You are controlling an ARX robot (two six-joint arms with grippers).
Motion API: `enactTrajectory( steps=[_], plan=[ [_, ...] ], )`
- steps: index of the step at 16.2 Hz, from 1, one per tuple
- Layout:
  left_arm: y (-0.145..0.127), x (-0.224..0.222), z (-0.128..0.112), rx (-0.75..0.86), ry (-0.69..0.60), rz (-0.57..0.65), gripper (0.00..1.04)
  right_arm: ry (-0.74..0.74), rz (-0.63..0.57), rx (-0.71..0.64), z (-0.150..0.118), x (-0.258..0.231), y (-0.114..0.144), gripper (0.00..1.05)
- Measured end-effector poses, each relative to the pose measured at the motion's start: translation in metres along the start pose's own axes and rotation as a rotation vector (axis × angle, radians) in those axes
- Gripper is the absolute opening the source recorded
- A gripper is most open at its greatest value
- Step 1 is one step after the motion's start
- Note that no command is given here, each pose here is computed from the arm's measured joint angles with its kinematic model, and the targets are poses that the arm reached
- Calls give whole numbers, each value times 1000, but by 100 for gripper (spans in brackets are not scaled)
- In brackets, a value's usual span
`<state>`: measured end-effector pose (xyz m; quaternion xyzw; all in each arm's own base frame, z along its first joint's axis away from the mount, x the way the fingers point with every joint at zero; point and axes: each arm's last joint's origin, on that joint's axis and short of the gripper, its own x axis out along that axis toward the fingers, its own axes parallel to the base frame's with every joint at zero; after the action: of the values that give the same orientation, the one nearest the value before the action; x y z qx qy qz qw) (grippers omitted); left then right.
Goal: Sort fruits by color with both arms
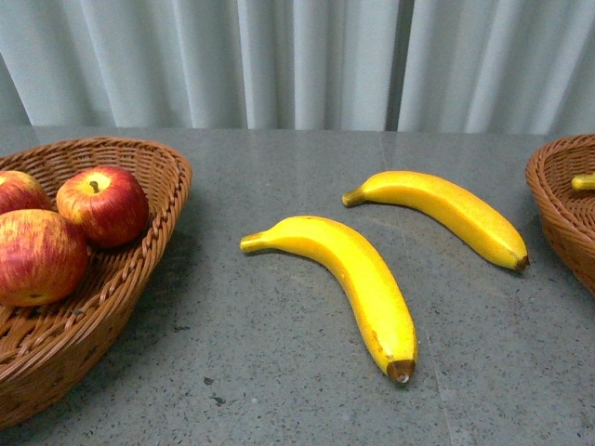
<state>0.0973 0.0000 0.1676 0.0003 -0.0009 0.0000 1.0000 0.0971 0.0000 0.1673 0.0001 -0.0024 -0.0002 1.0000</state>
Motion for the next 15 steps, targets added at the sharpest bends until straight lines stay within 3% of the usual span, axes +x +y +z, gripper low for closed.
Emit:
enactTrajectory(
  steps=[3, 6, 8, 11, 15],
  plan=[
    [0, 0, 0, 0, 0, 0, 98, 7, 85, 87, 8, 4, 1, 98],
    [0, 0, 0, 0, 0, 0, 98, -126, 187, 101, 69, 23, 9, 98],
    [0, 0, 0, 0, 0, 0, 98, -141, 252, 102, 95, 45, 17, 98],
    [0, 0, 0, 0, 0, 0, 98, -103, 348, 98, 143, 112, 46, 98],
    [0, 0, 0, 0, 0, 0, 98, 5, 449, 46, 162, 173, 96, 98]
  ],
)
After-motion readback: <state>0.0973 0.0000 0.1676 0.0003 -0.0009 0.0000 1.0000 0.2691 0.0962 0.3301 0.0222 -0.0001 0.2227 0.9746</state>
